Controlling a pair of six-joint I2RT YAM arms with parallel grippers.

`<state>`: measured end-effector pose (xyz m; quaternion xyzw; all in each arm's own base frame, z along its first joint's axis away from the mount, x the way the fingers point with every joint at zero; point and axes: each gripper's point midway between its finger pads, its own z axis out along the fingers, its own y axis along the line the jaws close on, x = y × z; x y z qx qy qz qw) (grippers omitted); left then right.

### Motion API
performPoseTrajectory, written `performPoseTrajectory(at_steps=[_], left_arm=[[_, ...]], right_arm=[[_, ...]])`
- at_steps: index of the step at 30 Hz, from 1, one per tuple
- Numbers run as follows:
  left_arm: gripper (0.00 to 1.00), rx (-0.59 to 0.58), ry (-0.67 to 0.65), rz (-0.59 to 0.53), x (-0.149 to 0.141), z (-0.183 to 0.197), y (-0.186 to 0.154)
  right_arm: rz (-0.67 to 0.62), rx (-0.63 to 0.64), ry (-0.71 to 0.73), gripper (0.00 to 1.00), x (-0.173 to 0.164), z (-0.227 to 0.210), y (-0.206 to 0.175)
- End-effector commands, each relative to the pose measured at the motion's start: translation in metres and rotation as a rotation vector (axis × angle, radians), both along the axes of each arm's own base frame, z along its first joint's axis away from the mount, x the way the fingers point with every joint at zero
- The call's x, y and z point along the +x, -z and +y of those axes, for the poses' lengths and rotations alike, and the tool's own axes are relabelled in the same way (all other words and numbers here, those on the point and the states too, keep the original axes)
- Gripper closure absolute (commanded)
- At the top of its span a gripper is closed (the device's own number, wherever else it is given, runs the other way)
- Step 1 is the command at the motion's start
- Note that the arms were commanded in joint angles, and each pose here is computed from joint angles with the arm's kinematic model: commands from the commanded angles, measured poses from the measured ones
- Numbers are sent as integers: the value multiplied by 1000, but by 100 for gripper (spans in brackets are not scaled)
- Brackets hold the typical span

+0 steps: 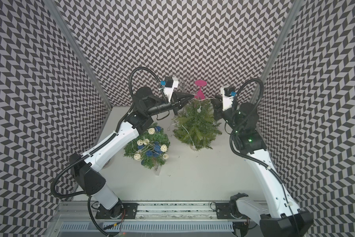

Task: Wrap string light around the christmas tree
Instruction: Wrap the light string around the Christmas tree.

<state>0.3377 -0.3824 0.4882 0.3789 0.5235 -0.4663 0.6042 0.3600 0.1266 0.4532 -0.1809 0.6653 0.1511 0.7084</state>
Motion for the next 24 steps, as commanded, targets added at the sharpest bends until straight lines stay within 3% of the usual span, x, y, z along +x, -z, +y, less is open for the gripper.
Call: performPoseTrajectory(at_steps=[1, 3, 4, 9, 15, 24], left_arm=[[100, -26, 12, -26, -2, 3, -12], [100, -30, 3, -24, -2, 4, -13], [94, -34, -4, -23, -2, 6, -14], [87, -47, -23, -24, -2, 9, -17], [47, -56, -35, -24, -4, 14, -20], [13, -86, -64, -68, -27, 35, -38]], right_arm=[[-55, 9, -30, 86, -6, 5, -14], [-57, 12, -8, 95, -4, 2, -17], [-53, 13, 9, 99, 0, 0, -19], [21, -5, 91, 100, 27, -9, -21], [40, 69, 136, 100, 30, -22, -43], [47, 120, 260, 100, 29, -50, -86]])
